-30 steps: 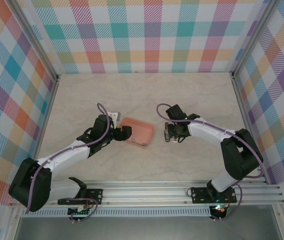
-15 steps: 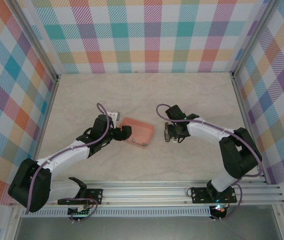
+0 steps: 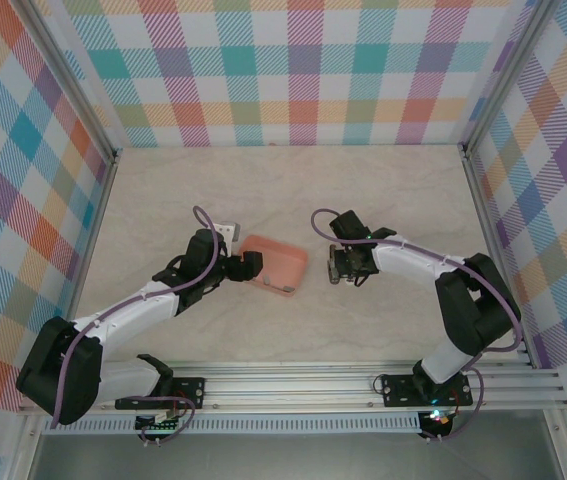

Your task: Load the staples into the stapler

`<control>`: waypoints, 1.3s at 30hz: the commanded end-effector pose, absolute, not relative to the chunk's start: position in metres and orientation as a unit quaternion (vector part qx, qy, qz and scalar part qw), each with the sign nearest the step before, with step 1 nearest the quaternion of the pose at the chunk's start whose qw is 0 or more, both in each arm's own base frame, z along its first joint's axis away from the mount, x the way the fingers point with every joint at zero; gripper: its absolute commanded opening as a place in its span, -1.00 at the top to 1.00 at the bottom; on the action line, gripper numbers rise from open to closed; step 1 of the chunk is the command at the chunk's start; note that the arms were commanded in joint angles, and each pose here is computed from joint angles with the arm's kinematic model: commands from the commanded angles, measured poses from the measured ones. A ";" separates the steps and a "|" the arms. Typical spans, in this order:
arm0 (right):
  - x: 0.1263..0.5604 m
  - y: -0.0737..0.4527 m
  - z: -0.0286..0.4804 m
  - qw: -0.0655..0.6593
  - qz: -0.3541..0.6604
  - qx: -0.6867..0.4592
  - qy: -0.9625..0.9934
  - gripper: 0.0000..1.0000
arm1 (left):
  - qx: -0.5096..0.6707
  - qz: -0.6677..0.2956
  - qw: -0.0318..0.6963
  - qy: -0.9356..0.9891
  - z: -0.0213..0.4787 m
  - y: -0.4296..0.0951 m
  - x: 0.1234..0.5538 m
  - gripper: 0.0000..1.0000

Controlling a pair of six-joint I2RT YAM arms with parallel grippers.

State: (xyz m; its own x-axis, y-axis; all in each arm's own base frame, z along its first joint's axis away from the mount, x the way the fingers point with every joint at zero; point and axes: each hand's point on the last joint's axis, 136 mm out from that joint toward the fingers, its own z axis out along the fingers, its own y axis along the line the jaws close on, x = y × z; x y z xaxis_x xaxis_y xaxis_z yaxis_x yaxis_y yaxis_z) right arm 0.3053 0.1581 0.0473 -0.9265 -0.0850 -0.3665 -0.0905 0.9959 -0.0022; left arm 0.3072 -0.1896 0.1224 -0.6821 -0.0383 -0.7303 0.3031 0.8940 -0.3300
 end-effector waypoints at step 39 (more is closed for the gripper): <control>0.306 0.154 0.049 0.221 0.022 -0.029 0.975 0.66 | 0.085 -0.216 0.404 0.885 0.128 -0.191 0.306 -0.61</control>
